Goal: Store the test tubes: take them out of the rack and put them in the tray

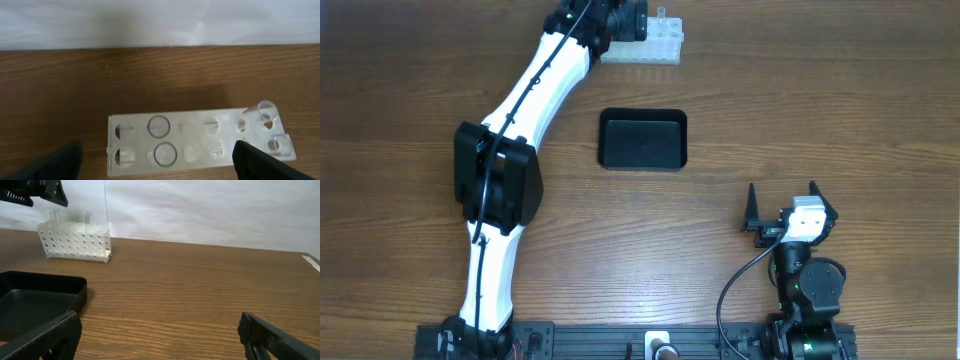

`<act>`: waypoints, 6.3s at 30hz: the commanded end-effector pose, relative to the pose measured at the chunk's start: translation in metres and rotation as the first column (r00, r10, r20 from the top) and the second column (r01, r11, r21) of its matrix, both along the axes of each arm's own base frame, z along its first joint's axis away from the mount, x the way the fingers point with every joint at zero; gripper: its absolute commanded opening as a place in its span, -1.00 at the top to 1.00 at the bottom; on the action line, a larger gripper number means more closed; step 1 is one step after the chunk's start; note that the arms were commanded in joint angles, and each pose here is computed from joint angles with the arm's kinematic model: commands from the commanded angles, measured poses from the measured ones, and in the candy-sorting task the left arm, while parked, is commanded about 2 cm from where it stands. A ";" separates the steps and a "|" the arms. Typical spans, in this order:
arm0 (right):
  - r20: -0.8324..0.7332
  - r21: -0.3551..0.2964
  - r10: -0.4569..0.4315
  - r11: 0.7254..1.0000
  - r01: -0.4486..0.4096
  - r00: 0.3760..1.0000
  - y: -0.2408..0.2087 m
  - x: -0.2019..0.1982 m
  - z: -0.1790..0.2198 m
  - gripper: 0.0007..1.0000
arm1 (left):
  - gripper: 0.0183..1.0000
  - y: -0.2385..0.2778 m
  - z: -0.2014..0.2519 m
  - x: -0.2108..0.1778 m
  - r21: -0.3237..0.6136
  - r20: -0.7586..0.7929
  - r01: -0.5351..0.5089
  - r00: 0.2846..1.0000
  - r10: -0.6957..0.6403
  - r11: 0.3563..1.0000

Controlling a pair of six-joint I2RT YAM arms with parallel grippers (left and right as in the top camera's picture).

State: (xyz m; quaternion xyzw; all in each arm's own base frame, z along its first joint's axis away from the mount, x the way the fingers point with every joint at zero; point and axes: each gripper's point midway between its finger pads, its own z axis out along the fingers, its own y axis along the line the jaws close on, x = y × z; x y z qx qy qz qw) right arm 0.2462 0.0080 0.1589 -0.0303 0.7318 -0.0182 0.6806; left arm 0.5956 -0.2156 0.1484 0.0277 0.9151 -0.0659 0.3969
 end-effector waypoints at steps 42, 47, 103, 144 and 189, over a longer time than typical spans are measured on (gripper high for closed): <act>0.002 -0.004 0.009 1.000 -0.009 1.000 0.001 0.000 -0.002 -0.98 | 0.04 0.000 -0.037 0.009 0.038 -0.033 0.010 0.999 -0.009 0.999; 0.002 -0.004 0.009 1.000 -0.009 1.000 0.001 0.000 -0.002 -0.98 | 0.21 -0.001 -0.037 0.008 0.038 -0.033 0.011 0.999 -0.010 0.999; 0.002 -0.004 0.009 1.000 -0.009 1.000 0.001 0.000 -0.002 -0.98 | 0.90 -0.014 0.028 -0.002 0.033 0.066 0.009 0.998 -0.011 0.999; 0.002 -0.004 0.009 1.000 -0.009 1.000 0.001 0.000 -0.002 -0.98 | 0.96 0.013 0.091 -0.144 -0.081 -0.312 0.002 0.950 -0.027 0.997; 0.002 -0.004 0.009 1.000 -0.009 1.000 0.001 0.000 -0.001 -0.98 | 0.96 -0.001 -0.101 -0.173 0.027 -0.780 0.007 0.626 0.017 1.000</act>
